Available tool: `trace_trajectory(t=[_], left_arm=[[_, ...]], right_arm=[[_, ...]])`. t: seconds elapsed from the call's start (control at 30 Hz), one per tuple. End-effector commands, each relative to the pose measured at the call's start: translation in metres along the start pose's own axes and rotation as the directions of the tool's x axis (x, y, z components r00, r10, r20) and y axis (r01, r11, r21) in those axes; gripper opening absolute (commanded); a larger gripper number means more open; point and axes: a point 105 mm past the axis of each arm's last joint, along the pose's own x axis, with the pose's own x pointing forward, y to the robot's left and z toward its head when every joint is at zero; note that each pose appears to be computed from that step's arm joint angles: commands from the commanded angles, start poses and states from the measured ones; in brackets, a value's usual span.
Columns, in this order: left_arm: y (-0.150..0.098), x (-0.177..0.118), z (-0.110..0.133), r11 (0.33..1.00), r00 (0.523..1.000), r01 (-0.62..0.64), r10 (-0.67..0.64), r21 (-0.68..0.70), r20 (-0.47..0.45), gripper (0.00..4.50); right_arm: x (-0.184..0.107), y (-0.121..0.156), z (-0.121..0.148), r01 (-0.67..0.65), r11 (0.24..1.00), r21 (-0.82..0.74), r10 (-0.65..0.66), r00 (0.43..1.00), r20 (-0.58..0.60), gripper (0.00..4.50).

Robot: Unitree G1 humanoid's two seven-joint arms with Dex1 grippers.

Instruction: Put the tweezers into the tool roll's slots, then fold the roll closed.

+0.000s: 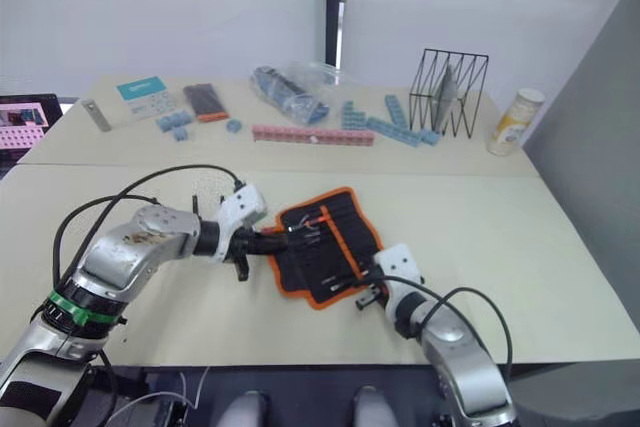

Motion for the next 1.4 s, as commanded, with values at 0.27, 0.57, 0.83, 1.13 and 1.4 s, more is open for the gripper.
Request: trace_trajectory(t=[0.27,0.57,0.83,1.13,1.4], left_arm=[[-0.002,0.014,0.034,0.99,0.999,0.011,-0.004,0.141,-0.051,0.02],[0.007,0.028,0.034,0.983,0.991,-0.041,0.063,0.177,-0.122,0.02],[-0.005,0.046,0.037,0.979,0.992,0.003,0.024,0.206,-0.127,0.02],[-0.006,0.066,0.045,0.976,0.993,0.002,0.023,0.22,-0.114,0.02],[-0.002,0.082,0.053,0.966,0.994,-0.018,0.045,0.259,-0.102,0.02]], right_arm=[[-0.001,0.009,-0.019,0.011,0.999,0.031,-0.009,0.998,-0.068,0.0],[-0.001,0.009,-0.017,0.016,0.999,0.032,-0.014,0.998,-0.061,0.0],[0.0,0.011,-0.016,0.009,1.0,0.027,-0.007,0.998,-0.06,0.0],[0.0,0.016,-0.016,-0.009,1.0,0.023,0.01,0.998,-0.062,0.0],[-0.002,0.02,-0.018,-0.025,1.0,0.019,0.027,0.997,-0.077,0.0]])
